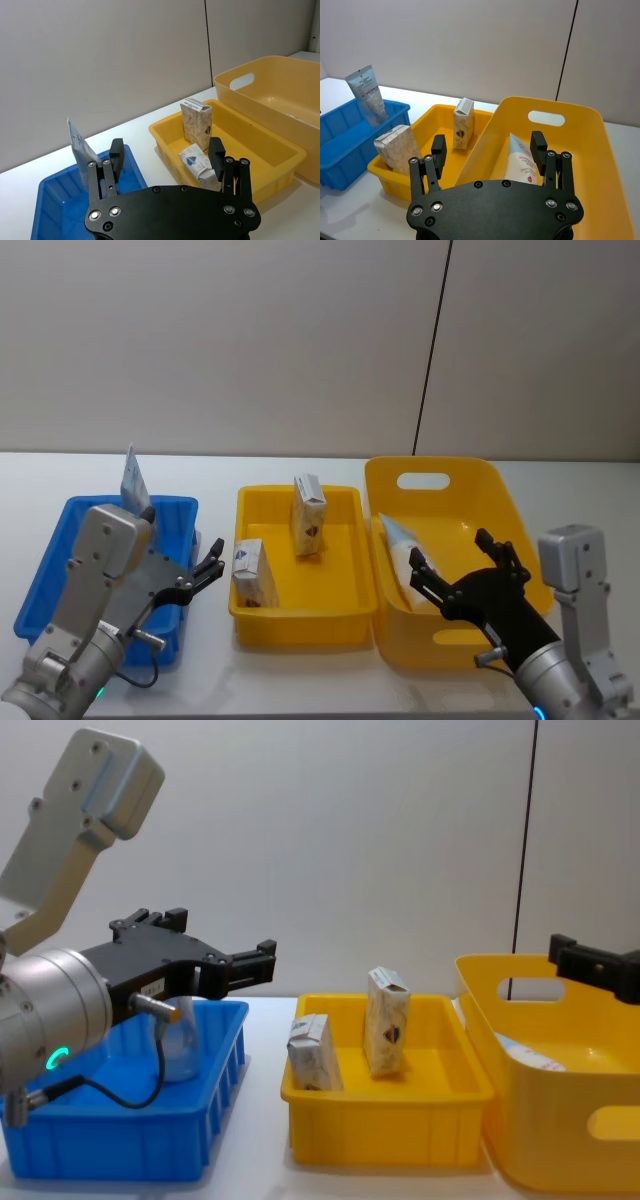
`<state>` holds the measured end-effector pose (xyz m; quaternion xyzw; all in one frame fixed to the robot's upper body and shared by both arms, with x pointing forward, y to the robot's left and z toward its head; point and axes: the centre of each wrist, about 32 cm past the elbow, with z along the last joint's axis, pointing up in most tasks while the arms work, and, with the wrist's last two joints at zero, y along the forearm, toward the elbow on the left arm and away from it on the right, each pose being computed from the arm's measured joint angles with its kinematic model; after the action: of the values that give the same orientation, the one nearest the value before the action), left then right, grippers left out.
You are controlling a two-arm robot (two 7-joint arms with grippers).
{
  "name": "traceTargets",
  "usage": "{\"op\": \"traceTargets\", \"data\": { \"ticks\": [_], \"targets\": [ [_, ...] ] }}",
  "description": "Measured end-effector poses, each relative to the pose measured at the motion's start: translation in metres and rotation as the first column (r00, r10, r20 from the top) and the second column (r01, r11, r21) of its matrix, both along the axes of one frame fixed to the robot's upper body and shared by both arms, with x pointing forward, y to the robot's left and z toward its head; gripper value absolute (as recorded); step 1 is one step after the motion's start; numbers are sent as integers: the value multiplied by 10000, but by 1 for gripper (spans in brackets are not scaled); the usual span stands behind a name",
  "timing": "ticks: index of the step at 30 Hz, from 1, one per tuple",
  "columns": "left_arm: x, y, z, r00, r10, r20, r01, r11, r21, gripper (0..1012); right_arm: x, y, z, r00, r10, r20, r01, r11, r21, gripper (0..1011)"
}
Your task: Bimanual collaborative sorting of washing and personal care products
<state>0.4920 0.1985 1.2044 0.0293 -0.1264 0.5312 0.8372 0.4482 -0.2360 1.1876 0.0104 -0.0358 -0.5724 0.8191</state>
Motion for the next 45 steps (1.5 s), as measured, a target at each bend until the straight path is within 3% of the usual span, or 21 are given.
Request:
{"op": "traceTargets", "data": {
  "ticks": [26,45],
  "targets": [
    [0,-1,0,10000,-5,4,5,10000,-6,1001,397,215,-85,9927,1180,-251,-1187,9925,-287,1003],
    [0,0,0,10000,-5,5,5,10000,-6,1001,675,415,-161,9743,2145,-683,-2175,9753,-396,1002]
  ]
}}
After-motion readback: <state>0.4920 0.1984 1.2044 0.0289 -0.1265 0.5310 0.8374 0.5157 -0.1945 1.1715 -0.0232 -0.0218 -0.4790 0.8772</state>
